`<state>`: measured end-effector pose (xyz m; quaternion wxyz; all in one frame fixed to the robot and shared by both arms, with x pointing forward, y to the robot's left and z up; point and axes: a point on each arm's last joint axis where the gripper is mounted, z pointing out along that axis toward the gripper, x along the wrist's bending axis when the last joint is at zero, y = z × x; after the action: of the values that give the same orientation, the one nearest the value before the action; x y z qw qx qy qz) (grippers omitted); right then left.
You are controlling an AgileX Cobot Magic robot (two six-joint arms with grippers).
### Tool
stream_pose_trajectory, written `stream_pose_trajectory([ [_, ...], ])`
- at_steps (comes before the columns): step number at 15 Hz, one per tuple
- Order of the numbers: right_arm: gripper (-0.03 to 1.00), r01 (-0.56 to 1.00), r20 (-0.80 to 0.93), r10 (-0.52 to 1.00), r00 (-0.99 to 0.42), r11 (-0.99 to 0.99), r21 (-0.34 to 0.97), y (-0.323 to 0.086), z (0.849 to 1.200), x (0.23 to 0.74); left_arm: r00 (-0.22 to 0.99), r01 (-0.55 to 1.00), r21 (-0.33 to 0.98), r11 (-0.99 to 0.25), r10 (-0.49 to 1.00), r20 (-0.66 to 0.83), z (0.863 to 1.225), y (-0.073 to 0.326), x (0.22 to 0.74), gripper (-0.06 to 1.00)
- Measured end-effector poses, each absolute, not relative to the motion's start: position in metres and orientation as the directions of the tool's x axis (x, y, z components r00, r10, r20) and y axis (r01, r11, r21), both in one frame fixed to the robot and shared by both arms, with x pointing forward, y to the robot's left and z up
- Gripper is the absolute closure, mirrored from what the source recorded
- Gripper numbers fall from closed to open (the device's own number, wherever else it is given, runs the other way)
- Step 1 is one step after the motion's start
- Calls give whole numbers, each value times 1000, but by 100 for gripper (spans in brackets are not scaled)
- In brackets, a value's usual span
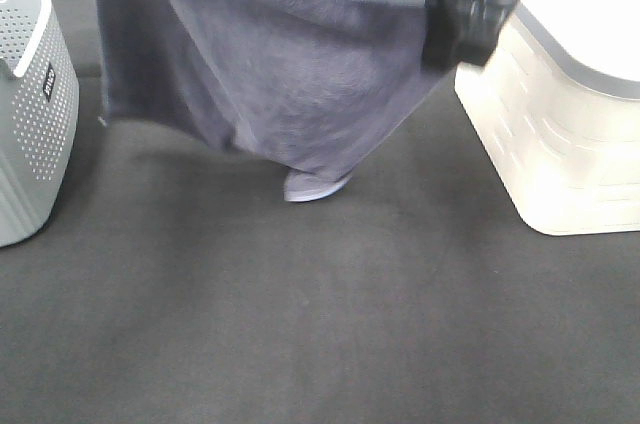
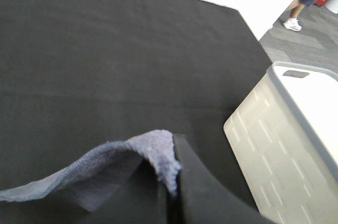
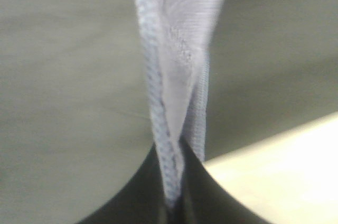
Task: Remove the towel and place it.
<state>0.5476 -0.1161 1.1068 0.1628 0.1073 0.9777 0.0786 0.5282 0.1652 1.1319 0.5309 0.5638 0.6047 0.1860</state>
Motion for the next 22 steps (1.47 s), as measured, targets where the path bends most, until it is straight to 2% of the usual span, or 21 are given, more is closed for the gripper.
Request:
stream_pose_trajectory([
  [4,95,168,-478,207,-854,978,123,-126,1139,559,261,403,846,348,843,-471,1135,162,531,94],
  [7,95,195,-523,233,-820,973,127,-130,1145,561,237,370,846,385,841,-486,1129,172,545,94],
  [9,95,188,-589,279,-759,959,211,-126,1151,568,162,349,821,452,833,-528,1122,192,561,94],
  [11,95,173,-657,358,-663,928,331,-120,1159,579,138,313,819,480,831,-540,1119,205,571,94],
  [14,95,251,-619,580,-530,804,539,-129,1158,605,187,252,828,502,814,-550,1108,202,588,94],
  [16,95,254,-604,622,-499,771,584,-137,1145,627,242,212,842,497,808,-537,1095,195,604,94],
  [18,95,229,-612,636,-469,757,612,-144,1132,648,271,209,873,440,832,-484,1086,187,631,94],
  [22,95,130,-631,659,-409,727,675,-153,1117,678,313,150,927,345,872,-375,1102,172,687,94],
])
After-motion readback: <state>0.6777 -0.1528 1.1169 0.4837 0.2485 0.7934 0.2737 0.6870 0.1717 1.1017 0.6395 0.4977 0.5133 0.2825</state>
